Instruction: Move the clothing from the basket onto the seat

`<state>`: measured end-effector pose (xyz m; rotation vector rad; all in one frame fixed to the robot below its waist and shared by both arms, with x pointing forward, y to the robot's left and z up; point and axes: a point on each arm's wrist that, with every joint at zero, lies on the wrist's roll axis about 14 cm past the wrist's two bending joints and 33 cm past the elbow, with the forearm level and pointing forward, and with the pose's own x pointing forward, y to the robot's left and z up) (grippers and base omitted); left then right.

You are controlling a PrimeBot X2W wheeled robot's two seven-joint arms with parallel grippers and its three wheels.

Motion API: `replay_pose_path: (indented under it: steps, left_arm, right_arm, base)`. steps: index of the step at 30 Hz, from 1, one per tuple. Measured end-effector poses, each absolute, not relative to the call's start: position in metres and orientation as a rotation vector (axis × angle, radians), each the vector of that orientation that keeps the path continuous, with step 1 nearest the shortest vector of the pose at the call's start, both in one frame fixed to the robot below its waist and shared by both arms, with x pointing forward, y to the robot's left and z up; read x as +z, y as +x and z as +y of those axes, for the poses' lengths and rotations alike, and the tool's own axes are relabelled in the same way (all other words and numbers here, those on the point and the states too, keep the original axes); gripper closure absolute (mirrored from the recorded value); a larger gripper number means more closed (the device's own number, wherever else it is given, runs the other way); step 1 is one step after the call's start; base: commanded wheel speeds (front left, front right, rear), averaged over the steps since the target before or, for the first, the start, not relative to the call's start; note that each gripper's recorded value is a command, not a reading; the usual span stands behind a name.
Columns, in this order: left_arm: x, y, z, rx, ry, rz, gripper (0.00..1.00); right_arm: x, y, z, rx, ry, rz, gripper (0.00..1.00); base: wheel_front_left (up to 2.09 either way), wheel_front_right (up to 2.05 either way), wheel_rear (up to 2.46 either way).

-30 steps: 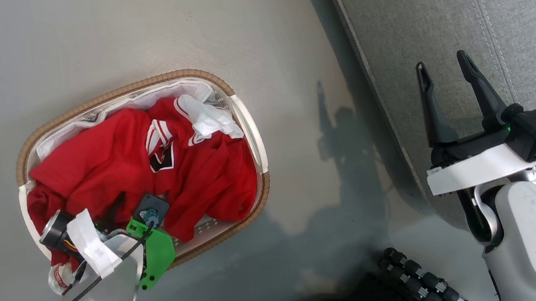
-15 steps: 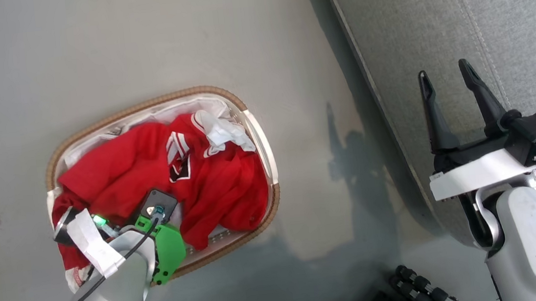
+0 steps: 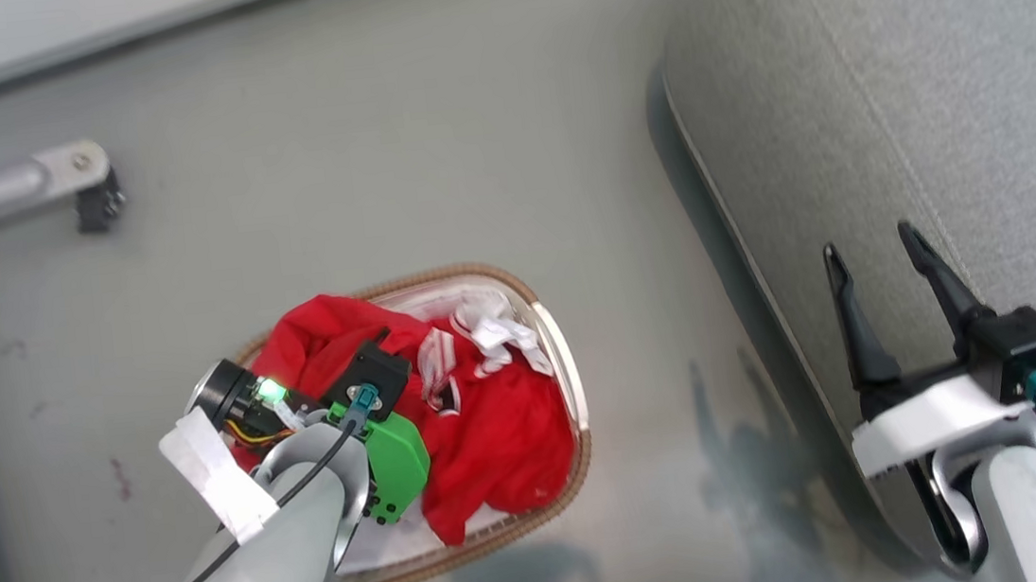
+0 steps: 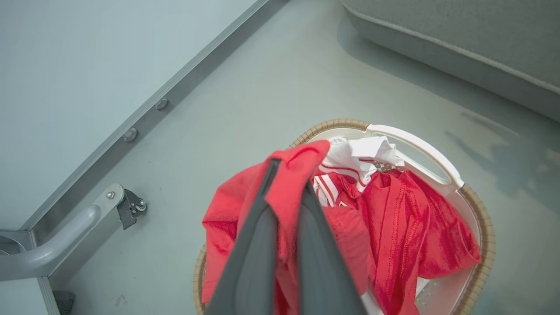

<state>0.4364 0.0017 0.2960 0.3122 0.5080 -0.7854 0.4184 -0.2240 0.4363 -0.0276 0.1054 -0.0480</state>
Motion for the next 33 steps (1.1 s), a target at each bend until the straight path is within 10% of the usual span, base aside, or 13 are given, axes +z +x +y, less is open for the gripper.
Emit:
replay_pose_path:
  steps: [33]
  left_arm:
    - [0.694,0.425,-0.021,-0.786,0.531,-0.504,1.00]
  right_arm:
    - [0.552,0.348,-0.163,0.121,-0.035,-0.220,0.00]
  base:
    - [0.00,0.00,0.00]
